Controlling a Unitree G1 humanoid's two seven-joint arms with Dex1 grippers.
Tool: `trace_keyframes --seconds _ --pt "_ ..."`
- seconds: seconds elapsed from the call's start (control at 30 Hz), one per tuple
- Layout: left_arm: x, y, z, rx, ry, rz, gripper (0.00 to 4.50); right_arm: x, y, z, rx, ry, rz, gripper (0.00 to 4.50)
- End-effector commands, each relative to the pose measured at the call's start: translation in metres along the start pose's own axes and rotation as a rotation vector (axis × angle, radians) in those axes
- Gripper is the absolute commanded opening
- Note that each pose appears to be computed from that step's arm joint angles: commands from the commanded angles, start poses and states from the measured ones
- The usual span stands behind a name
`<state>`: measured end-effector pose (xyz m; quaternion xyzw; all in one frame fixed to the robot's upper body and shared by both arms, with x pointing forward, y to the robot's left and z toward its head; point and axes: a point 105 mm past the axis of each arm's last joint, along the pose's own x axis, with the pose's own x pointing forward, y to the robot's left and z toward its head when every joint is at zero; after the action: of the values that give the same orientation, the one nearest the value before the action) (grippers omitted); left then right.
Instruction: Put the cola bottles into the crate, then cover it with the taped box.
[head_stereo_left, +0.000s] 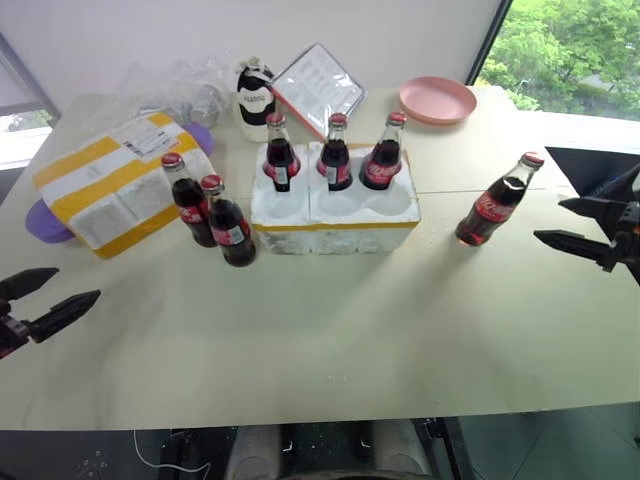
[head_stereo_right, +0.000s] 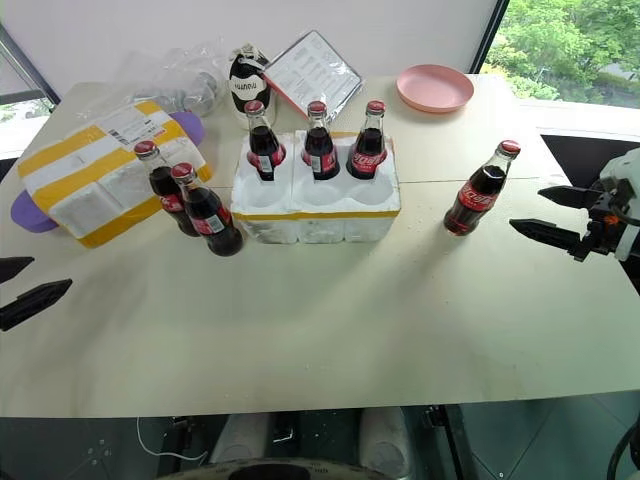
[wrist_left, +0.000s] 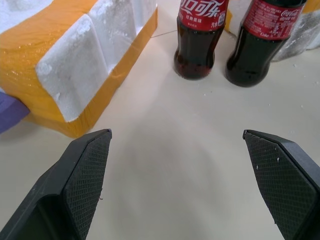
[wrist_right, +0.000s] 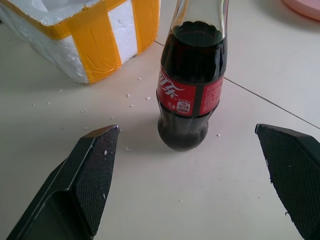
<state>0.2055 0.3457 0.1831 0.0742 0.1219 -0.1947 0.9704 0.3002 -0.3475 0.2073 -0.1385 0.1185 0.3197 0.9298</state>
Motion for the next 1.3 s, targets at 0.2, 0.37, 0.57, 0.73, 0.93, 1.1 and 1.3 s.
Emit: trace_keyframes --seconds 0.2,0.37,0.57,0.73,0.93,1.1,1.3 --pt "0.003 0.004 0.011 0.009 -0.038 0.019 4.40 -0.006 -0.005 0.008 -0.035 -0.040 -0.038 4.50" --pt "0.004 -0.001 0.012 -0.043 -0.045 -0.024 4.40 -0.008 -0.006 0.005 0.018 -0.043 -0.031 4.50" --pt "0.010 -0.009 0.020 -0.015 -0.085 -0.049 4.40 -0.008 -0.005 0.015 -0.020 -0.047 -0.025 4.50" --pt "0.018 -0.020 0.022 -0.029 -0.093 -0.127 4.40 -0.014 0.006 0.040 -0.026 -0.092 0.041 4.50" --pt "0.034 -0.039 0.039 0.008 -0.123 -0.247 4.40 -0.019 0.052 0.074 -0.043 -0.120 0.247 4.50" --pt "0.048 -0.059 0.051 0.046 -0.144 -0.346 4.40 -0.016 0.106 0.102 -0.080 -0.167 0.439 4.50" --pt "0.072 -0.049 0.065 0.065 -0.199 -0.309 4.40 -0.005 0.146 0.121 -0.084 -0.228 0.570 4.50"
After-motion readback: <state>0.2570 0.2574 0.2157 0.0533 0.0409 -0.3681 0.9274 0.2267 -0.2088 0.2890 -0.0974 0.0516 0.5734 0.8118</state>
